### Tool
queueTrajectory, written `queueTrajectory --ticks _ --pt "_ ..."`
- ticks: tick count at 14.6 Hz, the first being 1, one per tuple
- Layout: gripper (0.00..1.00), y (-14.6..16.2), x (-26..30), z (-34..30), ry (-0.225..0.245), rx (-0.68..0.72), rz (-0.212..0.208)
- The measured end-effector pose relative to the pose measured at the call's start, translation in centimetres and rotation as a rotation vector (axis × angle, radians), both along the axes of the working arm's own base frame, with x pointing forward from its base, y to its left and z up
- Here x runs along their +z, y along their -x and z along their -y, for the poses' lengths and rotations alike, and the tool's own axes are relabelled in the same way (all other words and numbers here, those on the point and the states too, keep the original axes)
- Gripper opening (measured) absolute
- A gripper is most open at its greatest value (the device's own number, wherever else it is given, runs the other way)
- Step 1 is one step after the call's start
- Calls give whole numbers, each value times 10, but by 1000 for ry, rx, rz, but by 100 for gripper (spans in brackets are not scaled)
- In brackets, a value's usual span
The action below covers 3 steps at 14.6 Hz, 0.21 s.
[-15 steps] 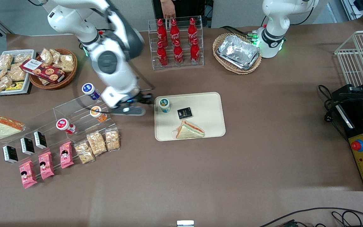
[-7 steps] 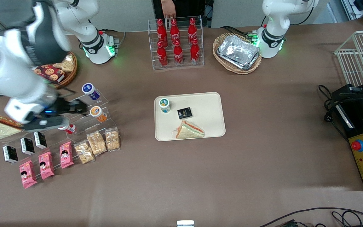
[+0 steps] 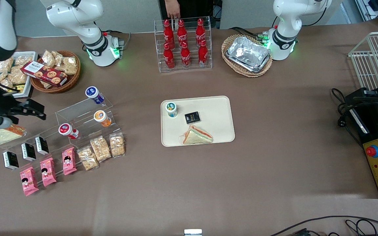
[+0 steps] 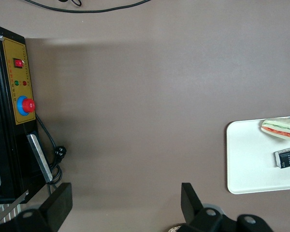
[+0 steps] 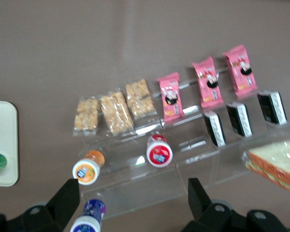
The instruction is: Place green gum on tray
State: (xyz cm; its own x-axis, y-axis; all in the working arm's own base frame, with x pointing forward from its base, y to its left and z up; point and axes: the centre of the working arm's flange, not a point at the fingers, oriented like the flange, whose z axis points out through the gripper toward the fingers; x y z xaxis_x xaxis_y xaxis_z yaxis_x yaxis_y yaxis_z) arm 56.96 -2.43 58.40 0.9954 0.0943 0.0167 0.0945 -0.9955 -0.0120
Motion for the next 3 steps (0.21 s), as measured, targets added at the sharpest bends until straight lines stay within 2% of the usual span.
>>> queueTrajectory --ticks 3 --pt "100 10 2 26 -10 -47 -35"
